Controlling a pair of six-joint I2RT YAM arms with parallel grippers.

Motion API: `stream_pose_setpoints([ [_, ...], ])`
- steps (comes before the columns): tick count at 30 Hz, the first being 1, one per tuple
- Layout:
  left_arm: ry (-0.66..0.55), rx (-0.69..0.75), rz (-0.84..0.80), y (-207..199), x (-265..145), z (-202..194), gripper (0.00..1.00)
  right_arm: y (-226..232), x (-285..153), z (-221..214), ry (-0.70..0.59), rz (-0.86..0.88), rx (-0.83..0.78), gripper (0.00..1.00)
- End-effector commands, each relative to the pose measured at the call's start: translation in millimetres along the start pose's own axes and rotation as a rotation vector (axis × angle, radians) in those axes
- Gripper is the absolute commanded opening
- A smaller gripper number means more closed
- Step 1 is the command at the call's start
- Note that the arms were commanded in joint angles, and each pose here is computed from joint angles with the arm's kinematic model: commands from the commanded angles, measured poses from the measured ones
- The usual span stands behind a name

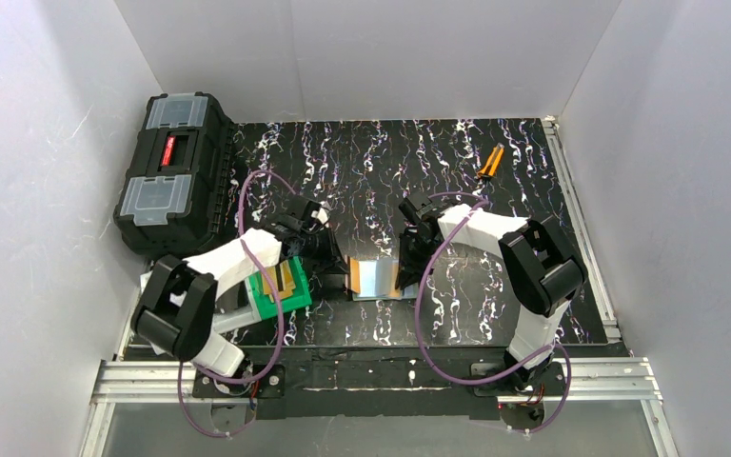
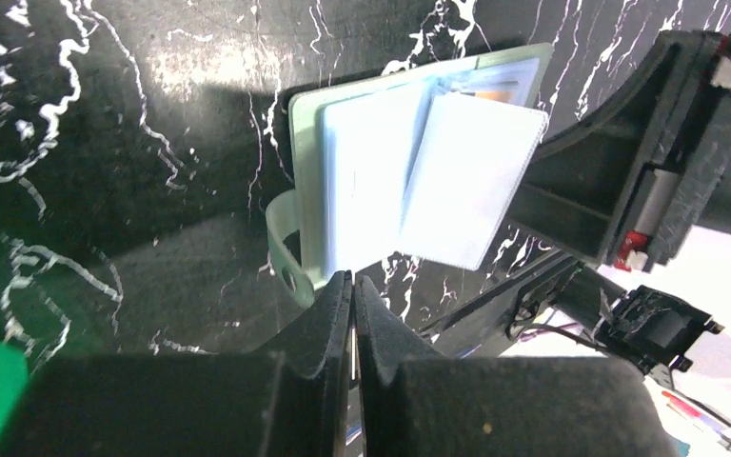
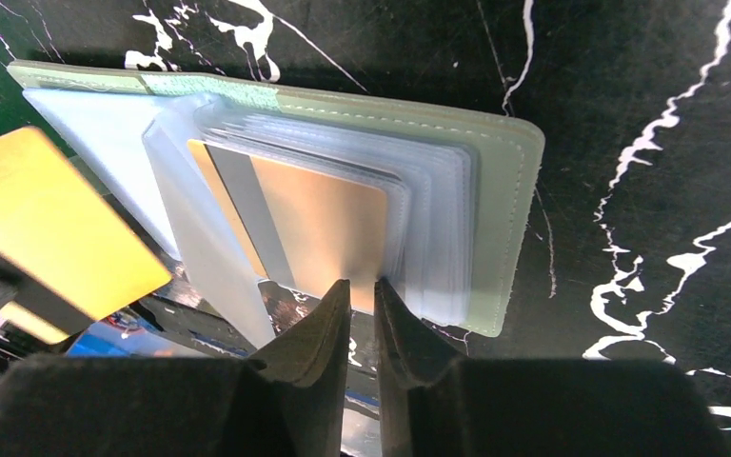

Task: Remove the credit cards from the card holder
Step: Remove the credit card from the card holder, then place the credit card in the storage box.

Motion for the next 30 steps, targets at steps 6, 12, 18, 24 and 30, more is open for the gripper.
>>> stream_pose_setpoints([
  [6,-0.163,0.104,0.077,-18.2,-71.2,17.8,0.0,-5.3,-12.6,13.5,-0.11,-0.078,-0.06,0.29],
  [12,-0.285,0.097,0.267,0.8,-123.4,22.0,0.0,6.0,-35.2,19.6,-0.169,-0.051,-0.077,0.54],
  [18,-0.419,0.079,0.503,33.9,-170.9,27.4,0.0,17.3,-62.0,27.0,-0.246,-0.029,-0.096,0.85],
  [24,-0.44,0.053,0.751,74.8,-188.9,24.1,0.0,30.2,-92.0,32.8,-0.315,-0.005,-0.119,0.98],
  [30,-0.406,0.058,0.882,94.4,-177.2,29.6,0.0,42.5,-114.4,36.8,-0.369,0.032,-0.128,0.98],
])
Point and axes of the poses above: each gripper's point midway between its finger pads, its own x axis out along the fingers, its own y axis along the line the jaws close on, z = x × y, the point moved 1 cm from there along -x, back along the fingers, and after that the axes turned 5 degrees about -x, right-handed, at the moved point
